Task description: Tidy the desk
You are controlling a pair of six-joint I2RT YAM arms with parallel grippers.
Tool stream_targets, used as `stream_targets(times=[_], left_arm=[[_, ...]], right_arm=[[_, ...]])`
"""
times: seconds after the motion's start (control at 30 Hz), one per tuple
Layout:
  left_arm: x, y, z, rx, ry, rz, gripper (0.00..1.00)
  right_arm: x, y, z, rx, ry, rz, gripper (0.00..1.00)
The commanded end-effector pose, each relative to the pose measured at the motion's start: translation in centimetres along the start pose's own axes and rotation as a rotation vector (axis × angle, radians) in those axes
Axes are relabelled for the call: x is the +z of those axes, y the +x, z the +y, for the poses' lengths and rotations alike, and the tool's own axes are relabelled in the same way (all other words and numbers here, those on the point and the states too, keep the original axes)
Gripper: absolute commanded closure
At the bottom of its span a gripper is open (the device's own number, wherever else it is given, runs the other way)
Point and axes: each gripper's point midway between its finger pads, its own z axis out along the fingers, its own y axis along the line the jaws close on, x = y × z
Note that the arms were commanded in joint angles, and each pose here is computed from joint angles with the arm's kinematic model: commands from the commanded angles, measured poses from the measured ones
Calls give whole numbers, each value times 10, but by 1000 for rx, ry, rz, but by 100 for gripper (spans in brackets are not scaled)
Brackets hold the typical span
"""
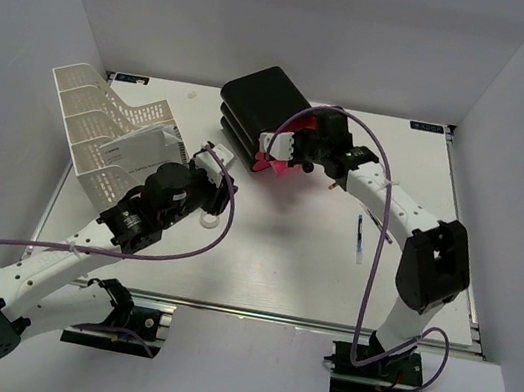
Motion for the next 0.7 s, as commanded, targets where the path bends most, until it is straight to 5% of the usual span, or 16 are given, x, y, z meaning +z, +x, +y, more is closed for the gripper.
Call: stream_targets(times=[0.0, 0.2, 0.43, 0.67], left_arm=[[-2, 2, 3, 13, -11, 5, 43], [-3, 1, 2, 12, -6, 1, 43], [-4, -1, 3, 11, -11, -7, 43], [-4, 0, 3, 9, -12, -4, 43]], right_arm=[[-5, -15, -31, -86, 67, -41, 100], [7, -9, -22, -78, 32, -35, 100], [11, -5, -5, -60, -10, -32, 58], [-8, -24, -27, 22, 40, -101, 59]])
